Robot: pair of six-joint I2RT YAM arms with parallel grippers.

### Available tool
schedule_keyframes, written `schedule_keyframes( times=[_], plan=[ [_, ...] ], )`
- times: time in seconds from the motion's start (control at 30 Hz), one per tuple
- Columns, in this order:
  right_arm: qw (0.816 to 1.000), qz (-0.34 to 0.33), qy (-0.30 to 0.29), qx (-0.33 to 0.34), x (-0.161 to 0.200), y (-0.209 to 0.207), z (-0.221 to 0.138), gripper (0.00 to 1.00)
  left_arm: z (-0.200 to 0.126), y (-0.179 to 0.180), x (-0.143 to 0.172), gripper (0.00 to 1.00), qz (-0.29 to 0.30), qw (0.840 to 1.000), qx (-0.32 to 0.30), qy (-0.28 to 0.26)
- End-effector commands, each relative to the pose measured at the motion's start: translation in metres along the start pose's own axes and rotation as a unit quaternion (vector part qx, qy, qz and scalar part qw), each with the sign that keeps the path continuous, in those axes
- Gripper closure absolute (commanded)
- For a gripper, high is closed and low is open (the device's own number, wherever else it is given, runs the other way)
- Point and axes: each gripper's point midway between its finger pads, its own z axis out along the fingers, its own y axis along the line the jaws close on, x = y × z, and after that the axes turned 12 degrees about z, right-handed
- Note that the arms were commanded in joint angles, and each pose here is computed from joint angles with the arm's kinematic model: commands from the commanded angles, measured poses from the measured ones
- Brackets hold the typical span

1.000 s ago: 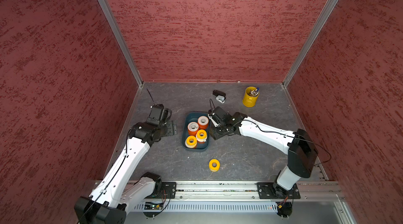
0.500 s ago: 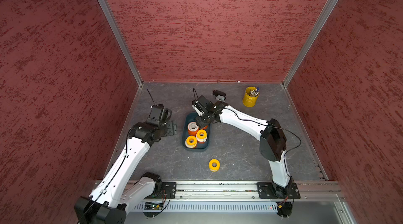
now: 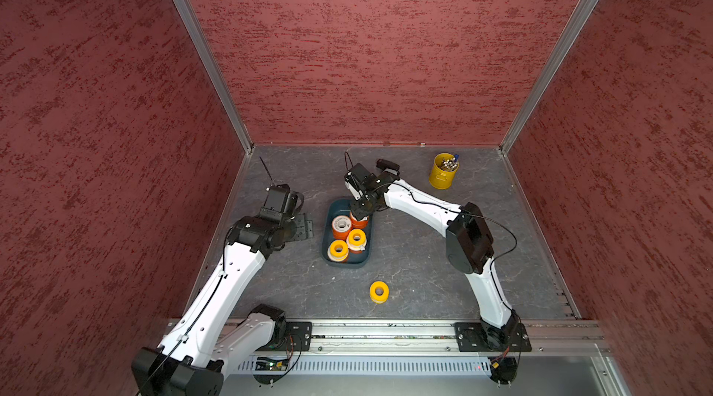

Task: Put the sealing tape into the storage box
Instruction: Place the sealing tape in the storage box.

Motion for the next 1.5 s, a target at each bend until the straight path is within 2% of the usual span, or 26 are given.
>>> schedule_keyframes(
  times=[0.0, 0.37, 0.7, 1.2, 1.47],
  plan=[
    [1.0, -0.003, -0.003, 0.008, -0.007, -0.003, 0.001, 0.47, 0.004, 0.001, 0.0, 0.13, 0.0, 1.0, 0.001, 0.0],
    [1.0, -0.004, 0.011, 0.009, -0.004, -0.004, 0.011, 0.43, 0.004, 0.0, 0.001, 0.13, 0.001, 1.0, 0.004, 0.0],
    [1.0, -0.005, 0.012, 0.007, -0.004, -0.003, 0.006, 0.34, 0.004, -0.001, 0.0, 0.13, 0.002, 1.0, 0.006, 0.001],
    [0.999, 0.004, -0.047, -0.018, -0.02, 0.001, -0.051, 0.31, 0.004, -0.001, 0.0, 0.13, 0.002, 1.0, 0.004, 0.0],
    [0.992, 0.028, -0.118, -0.03, -0.006, -0.014, -0.09, 0.31, 0.001, -0.001, -0.001, 0.13, 0.002, 1.0, 0.006, -0.004]
  ],
)
